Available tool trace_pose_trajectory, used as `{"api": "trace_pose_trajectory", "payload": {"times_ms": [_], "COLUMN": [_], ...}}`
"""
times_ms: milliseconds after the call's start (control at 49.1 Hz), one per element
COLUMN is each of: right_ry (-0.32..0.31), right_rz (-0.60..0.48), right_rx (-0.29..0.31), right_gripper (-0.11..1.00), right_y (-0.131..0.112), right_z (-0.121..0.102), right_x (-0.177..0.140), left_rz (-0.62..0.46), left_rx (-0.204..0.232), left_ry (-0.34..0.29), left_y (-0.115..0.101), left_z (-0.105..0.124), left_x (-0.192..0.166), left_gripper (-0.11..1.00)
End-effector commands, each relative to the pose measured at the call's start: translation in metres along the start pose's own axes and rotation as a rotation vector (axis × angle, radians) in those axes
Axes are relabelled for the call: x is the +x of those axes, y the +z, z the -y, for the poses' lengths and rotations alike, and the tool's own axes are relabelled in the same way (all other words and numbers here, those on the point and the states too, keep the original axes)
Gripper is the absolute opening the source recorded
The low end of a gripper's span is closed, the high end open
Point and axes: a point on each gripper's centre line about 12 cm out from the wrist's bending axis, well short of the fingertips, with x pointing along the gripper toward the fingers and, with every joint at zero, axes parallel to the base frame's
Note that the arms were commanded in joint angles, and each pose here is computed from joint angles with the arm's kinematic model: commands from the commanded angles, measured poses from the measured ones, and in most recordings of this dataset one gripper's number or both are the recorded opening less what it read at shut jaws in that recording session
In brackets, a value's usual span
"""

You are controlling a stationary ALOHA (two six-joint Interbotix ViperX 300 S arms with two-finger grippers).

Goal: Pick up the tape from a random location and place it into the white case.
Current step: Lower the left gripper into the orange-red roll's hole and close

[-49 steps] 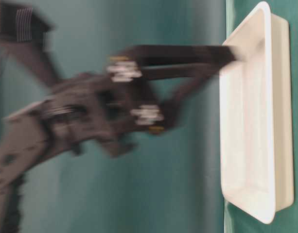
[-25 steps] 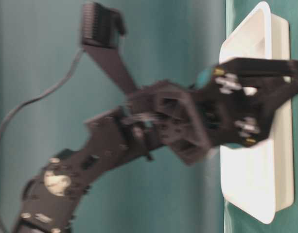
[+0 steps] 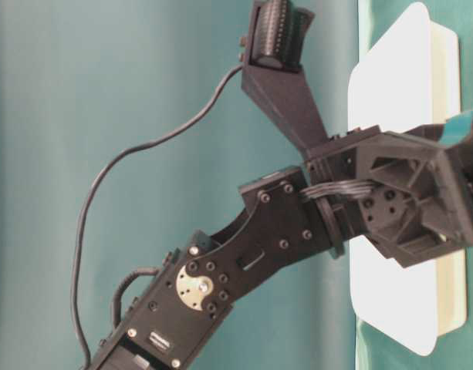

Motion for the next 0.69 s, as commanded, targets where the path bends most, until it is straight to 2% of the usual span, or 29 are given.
{"api": "trace_pose_trajectory", "payload": {"times_ms": [0,326,550,672], "right_ry": [-0.001,-0.001,-0.001,0.000], "right_rz": [0.020,0.014,0.005,0.005], "right_rx": [0.000,0.000,0.000,0.000], "right_gripper": [0.93,0.93,0.93,0.93], "right_y": [0.0084,0.0075,0.0064,0.0064], "right_z": [0.0000,0.0000,0.0000,-0.0003], "right_x": [0.0013,0.0019,0.0019,0.0019], "left_rz": [0.029,0.023,0.024,0.018], "left_rx": [0.004,0.002,-0.014,-0.011], "left_ry": [-0.004,-0.003,-0.004,-0.005], "left_y": [0.0075,0.0058,0.0065,0.0056], "left_z": [0.0028,0.0027,0.0021,0.0035], "left_x": [-0.0068,-0.0046,-0.0048,-0.0048], "left_gripper": [0.99,0.99,0.99,0.93]}}
